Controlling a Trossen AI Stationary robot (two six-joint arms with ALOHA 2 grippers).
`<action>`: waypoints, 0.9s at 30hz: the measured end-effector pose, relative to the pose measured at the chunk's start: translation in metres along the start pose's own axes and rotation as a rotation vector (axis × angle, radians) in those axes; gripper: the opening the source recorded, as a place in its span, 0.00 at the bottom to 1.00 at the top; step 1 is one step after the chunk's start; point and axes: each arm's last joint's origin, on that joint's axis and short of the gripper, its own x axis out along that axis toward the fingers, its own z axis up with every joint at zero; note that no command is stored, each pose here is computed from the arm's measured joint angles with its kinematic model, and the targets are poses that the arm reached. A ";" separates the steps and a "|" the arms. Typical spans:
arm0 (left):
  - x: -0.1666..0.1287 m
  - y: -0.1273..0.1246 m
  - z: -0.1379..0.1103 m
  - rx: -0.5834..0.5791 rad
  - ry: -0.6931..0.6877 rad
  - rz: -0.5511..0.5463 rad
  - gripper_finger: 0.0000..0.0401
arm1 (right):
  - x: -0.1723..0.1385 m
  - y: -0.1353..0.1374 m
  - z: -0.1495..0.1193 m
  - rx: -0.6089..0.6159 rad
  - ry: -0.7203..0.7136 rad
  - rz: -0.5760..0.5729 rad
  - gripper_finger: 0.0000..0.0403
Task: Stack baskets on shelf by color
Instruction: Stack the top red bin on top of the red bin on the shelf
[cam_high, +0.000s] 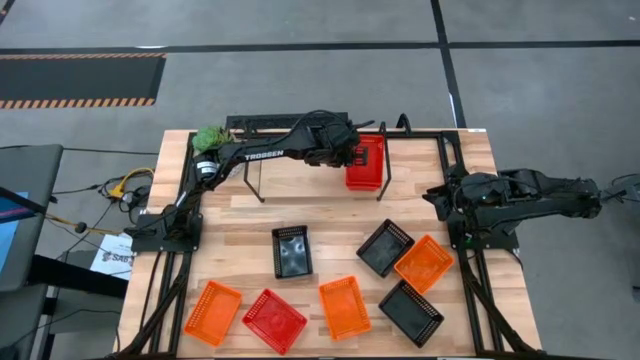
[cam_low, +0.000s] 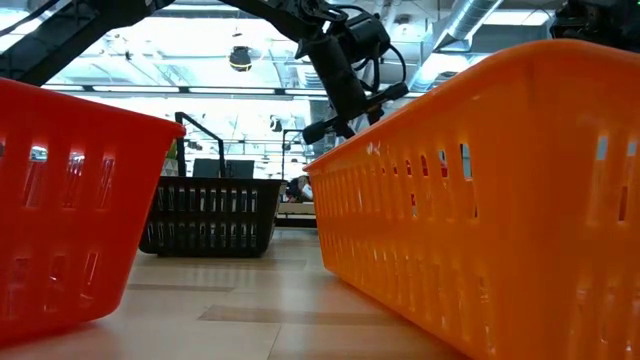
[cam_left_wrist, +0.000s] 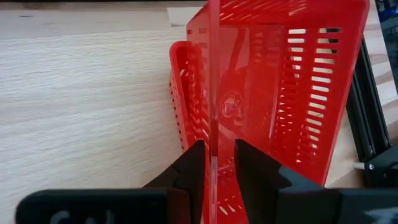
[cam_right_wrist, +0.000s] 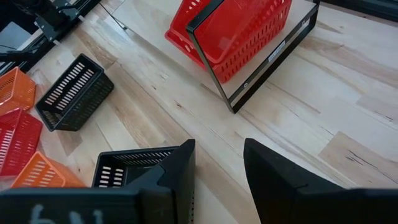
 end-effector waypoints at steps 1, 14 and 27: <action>0.000 0.000 0.000 0.001 0.004 -0.002 0.20 | 0.000 0.000 0.000 0.000 0.000 0.000 0.40; -0.026 -0.006 0.025 0.071 -0.001 -0.053 0.29 | 0.000 0.000 0.000 0.000 0.001 0.001 0.40; -0.030 -0.016 0.056 0.132 -0.244 -0.054 0.02 | 0.000 0.000 0.000 0.001 0.000 0.001 0.40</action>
